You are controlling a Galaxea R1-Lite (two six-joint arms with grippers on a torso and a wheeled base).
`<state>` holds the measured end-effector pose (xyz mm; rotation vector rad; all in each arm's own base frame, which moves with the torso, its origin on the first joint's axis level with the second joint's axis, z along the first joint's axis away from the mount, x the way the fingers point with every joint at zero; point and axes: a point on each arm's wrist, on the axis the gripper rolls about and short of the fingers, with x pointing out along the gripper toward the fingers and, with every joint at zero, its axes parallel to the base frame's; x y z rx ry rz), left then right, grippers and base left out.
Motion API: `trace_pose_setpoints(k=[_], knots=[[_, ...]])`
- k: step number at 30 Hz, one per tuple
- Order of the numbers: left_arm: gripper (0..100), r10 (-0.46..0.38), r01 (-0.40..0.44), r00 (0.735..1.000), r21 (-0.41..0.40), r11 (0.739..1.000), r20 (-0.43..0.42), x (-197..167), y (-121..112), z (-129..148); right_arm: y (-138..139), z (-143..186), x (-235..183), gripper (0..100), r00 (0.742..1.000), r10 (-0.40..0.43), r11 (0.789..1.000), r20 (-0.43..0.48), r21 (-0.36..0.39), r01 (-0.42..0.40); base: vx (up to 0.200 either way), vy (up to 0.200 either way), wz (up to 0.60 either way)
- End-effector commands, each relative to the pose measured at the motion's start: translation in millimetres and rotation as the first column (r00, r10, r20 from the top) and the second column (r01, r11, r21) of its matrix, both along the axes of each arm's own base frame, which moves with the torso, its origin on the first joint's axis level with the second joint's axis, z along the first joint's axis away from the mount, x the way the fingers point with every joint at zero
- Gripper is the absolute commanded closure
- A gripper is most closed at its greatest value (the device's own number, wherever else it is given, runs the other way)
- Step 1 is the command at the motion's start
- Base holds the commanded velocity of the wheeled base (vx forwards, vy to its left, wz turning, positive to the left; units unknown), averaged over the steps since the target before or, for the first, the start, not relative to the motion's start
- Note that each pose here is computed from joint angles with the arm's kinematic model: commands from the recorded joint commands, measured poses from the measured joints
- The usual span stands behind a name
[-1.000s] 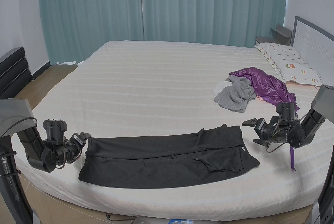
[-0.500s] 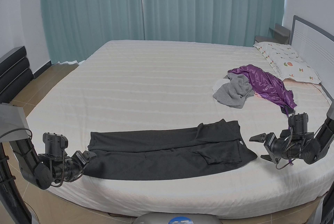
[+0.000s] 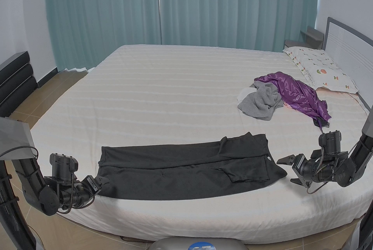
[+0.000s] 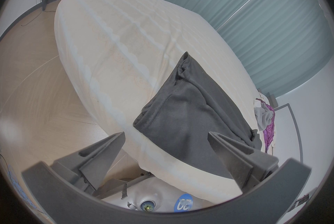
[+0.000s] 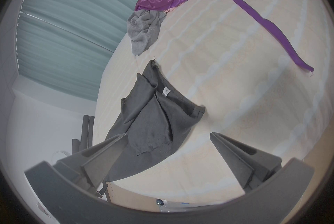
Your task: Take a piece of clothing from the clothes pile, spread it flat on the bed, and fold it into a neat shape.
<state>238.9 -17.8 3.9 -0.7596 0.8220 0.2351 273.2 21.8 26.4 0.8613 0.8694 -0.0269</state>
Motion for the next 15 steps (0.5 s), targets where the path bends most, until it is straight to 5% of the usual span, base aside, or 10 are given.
trace_pose_setpoints(k=[1, 4, 5, 15], knots=[[0, 0.001, 0.0, 0.999, 0.009, 1.0, -0.053, 3.0, -0.6, -16.1, 7.5, -5.5, -3.1, 0, 0.999, 0.023, 1.0, -0.025, -0.006, -0.023, 0.0, 0.0, 0.0], [0, 0.037, -0.035, 0.998, 0.038, 0.999, -0.05, 11.5, -0.2, -26.8, 15.9, -15.0, -4.5, 0, 0.998, 0.012, 0.998, -0.056, -0.058, -0.015, 0.0, 0.0, 0.0], [100, 0.041, -0.039, 0.998, 0.044, 0.998, -0.047, 11.7, 0.0, -28.4, 19.6, -18.7, -3.6, 0, 0.998, 0.005, 0.997, -0.064, -0.08, -0.01, 0.0, 0.0, 0.0], [100, 0.046, -0.045, 0.999, 0.041, 0.998, -0.021, 12.1, 0.0, -25.3, 44.6, -43.2, 3.8, 0, 0.999, -0.021, 0.99, -0.041, -0.143, 0.015, 0.0, 0.0, 0.0]])
